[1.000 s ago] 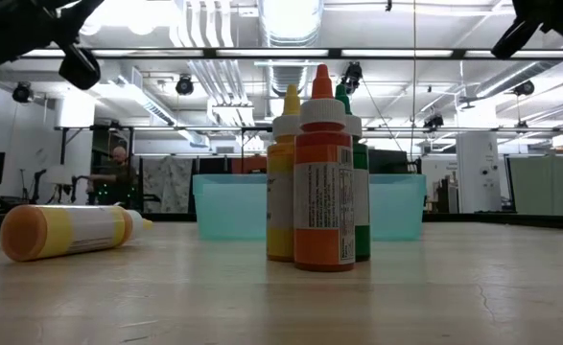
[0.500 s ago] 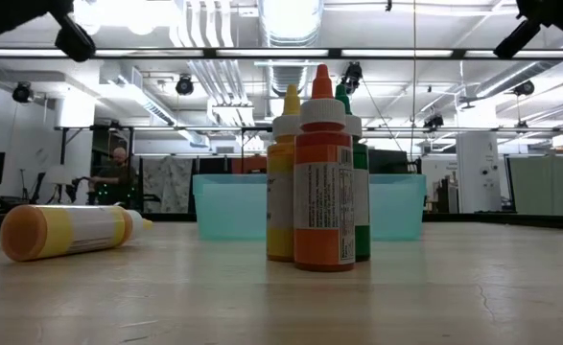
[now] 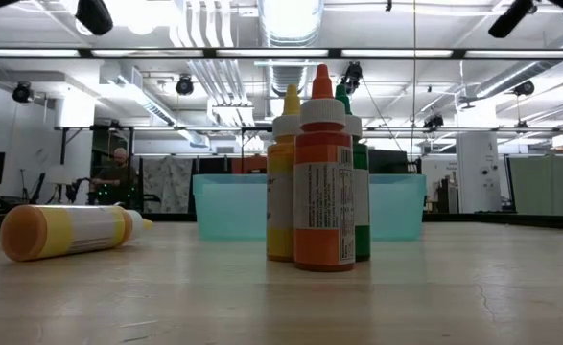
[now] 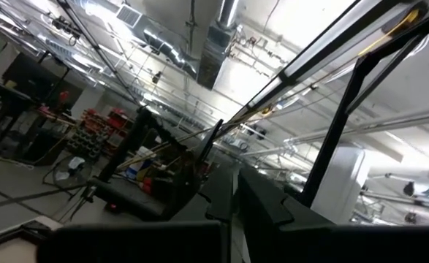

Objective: Pick & Place food coloring
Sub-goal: Put the black food coloring bottle into the green container

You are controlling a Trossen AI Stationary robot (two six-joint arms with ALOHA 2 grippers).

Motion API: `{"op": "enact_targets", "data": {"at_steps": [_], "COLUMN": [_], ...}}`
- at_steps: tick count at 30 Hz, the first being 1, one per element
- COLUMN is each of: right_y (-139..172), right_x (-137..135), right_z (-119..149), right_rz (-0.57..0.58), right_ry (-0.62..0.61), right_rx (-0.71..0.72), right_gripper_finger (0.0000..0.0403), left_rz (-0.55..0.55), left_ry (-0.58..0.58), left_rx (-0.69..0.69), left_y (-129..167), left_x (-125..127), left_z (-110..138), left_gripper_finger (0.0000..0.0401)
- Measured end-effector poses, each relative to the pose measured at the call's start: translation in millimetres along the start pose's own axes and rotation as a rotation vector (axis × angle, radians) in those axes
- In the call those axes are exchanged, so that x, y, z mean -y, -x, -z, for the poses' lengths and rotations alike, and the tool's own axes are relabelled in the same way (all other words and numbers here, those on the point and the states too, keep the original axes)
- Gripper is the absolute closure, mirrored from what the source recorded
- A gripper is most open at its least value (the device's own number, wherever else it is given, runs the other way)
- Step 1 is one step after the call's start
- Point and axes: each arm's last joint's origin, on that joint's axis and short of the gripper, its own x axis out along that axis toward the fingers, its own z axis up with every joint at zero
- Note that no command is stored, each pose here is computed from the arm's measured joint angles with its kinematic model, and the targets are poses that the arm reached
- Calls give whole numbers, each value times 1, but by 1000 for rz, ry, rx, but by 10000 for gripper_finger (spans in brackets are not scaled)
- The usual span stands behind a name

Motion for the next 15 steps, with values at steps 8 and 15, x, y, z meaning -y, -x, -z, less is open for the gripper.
{"op": "enact_targets", "data": {"at_steps": [8, 15], "right_y": [-51, -101], "right_x": [-13, -25], "right_z": [-15, -24], "right_rz": [90, 131], "right_ry": [47, 109], "right_rx": [-188, -332], "right_gripper_finger": [394, 394], "left_rz": [-58, -110], "left_ry": [-65, -168], "left_rx": [-77, -142], "left_y": [-19, -32], "left_x": [13, 24], "left_z": [-21, -42], "left_gripper_finger": [401, 401]}}
